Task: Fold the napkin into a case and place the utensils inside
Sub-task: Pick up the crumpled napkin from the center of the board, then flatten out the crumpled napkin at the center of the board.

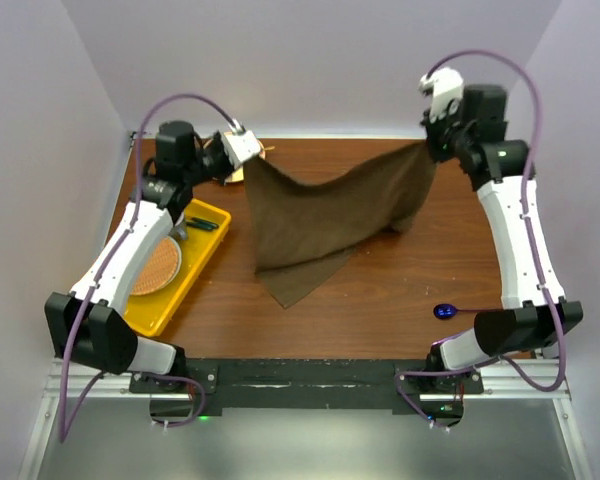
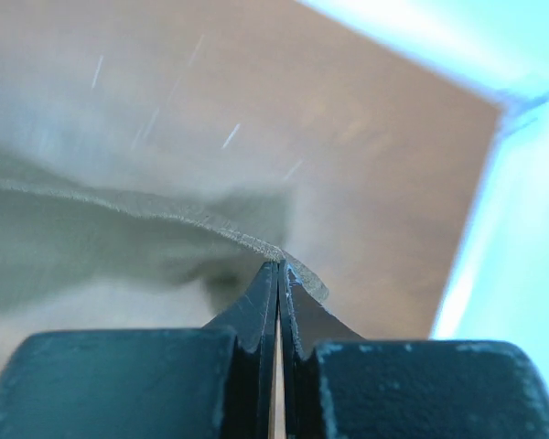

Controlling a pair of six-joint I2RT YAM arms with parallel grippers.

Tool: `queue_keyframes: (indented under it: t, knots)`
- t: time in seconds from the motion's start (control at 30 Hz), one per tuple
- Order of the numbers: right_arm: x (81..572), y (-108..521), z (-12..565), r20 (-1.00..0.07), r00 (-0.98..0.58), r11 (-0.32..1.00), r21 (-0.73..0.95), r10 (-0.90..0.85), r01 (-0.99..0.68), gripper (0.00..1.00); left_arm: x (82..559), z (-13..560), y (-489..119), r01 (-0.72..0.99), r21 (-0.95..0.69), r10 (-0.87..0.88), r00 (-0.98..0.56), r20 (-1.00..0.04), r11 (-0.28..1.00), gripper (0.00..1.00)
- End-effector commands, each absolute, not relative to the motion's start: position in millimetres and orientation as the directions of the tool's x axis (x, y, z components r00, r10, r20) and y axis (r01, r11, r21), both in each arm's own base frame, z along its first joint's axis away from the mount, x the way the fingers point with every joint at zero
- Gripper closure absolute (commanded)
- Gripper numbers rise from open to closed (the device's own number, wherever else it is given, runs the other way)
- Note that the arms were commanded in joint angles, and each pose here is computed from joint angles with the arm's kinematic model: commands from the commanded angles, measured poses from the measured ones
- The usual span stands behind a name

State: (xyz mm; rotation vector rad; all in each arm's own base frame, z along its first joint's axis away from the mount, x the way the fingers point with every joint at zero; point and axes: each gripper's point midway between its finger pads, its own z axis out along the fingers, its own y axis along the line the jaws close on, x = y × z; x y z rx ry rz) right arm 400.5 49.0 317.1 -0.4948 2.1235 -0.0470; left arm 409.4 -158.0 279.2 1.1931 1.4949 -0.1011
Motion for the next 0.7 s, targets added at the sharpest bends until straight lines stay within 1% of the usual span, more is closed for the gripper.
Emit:
queue_keyframes:
  t: [0.0, 0.03, 0.07, 0.1, 0.13, 0.2, 0.23, 0.27, 0.33, 0.4, 0.47, 0.5, 0.67]
  knots:
    - [414, 34, 450, -0.915, -0.192, 0.928, -0.321, -0.355, -0.189, 1.0, 416, 368, -175, 0.691, 0.39, 0.405, 0.153, -0.902, 0.609, 1.0]
    - [410, 33, 467, -0.92, -0.152, 0.925, -0.335, -0.362, -0.177, 1.0, 414, 378, -176, 0.695, 0.379, 0.395, 0.146, -0.907, 0.611, 1.0]
    - [402, 33, 492, -0.928, -0.092, 0.925, -0.343, -0.361, -0.165, 1.0, 411, 408, -178, 0.684, 0.389, 0.369, 0.185, -0.911, 0.618, 1.0]
    - [396, 33, 506, -0.93, -0.054, 0.922, -0.352, -0.364, -0.159, 1.0, 409, 417, -179, 0.686, 0.385, 0.359, 0.189, -0.914, 0.617, 1.0]
    - [380, 33, 524, -0.928, -0.001, 0.917, -0.367, -0.372, -0.155, 1.0, 399, 432, -182, 0.702, 0.375, 0.337, 0.201, -0.92, 0.606, 1.0]
    - [360, 37, 541, -0.919, 0.07, 0.903, -0.395, -0.389, -0.171, 1.0, 378, 448, -185, 0.722, 0.379, 0.315, 0.23, -0.921, 0.579, 1.0]
    - [351, 40, 545, -0.916, 0.091, 0.897, -0.402, -0.391, -0.183, 1.0, 368, 454, -186, 0.725, 0.39, 0.311, 0.249, -0.917, 0.568, 1.0]
    - [330, 40, 553, -0.911, 0.125, 0.893, -0.41, -0.393, -0.184, 1.0, 356, 456, -194, 0.731, 0.423, 0.324, 0.285, -0.902, 0.535, 1.0]
    - [310, 42, 559, -0.905, 0.161, 0.887, -0.419, -0.393, -0.195, 1.0, 326, 468, -200, 0.732, 0.466, 0.325, 0.341, -0.882, 0.497, 1.0]
    - [283, 41, 565, -0.903, 0.188, 0.885, -0.421, -0.388, -0.199, 1.0, 303, 483, -198, 0.728, 0.472, 0.297, 0.368, -0.881, 0.498, 1.0]
    - [266, 42, 566, -0.903, 0.2, 0.884, -0.419, -0.381, -0.205, 1.0, 287, 491, -197, 0.749, 0.429, 0.256, 0.345, -0.903, 0.505, 1.0]
    - [245, 41, 574, -0.895, 0.238, 0.882, -0.427, -0.379, -0.2, 1.0, 276, 495, -194, 0.752, 0.424, 0.246, 0.345, -0.906, 0.505, 1.0]
    - [201, 43, 578, -0.882, 0.275, 0.866, -0.447, -0.384, -0.225, 1.0, 249, 522, -186, 0.751, 0.396, 0.191, 0.349, -0.917, 0.529, 1.0]
